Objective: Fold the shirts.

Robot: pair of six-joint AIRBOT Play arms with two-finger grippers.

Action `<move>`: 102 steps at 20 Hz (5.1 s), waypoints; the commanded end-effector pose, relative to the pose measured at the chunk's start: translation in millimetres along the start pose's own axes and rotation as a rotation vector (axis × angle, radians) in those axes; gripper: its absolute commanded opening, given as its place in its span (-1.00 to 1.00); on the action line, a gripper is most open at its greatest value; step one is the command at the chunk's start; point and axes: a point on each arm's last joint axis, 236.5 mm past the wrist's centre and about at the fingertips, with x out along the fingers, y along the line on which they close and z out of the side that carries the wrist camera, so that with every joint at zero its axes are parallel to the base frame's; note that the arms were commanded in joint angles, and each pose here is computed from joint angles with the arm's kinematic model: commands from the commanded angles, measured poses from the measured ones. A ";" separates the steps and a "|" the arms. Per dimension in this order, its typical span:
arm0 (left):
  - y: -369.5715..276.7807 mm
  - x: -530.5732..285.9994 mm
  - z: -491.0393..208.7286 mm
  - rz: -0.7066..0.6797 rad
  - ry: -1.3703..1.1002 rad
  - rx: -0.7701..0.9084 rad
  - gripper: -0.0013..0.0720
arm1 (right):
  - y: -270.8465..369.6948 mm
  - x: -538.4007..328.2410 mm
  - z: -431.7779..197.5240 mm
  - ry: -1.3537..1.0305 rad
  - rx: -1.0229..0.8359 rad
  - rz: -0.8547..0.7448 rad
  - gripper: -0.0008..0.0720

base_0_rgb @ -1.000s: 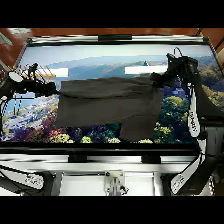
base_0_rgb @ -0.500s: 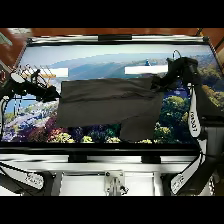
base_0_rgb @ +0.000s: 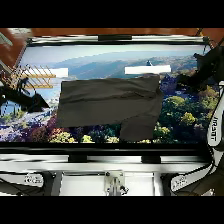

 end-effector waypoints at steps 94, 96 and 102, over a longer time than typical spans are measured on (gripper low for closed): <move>-163.0 -33.7 167.6 -0.356 -0.431 0.155 0.50 | 122.7 149.4 69.4 -0.223 0.149 0.358 0.73; -179.9 -45.3 166.6 -0.424 -0.446 0.151 0.50 | 129.4 149.9 60.8 -0.186 0.148 0.374 0.18; -216.3 -52.2 155.5 -0.560 -0.417 0.166 0.05 | 138.6 116.0 45.6 -0.154 0.067 0.395 -0.75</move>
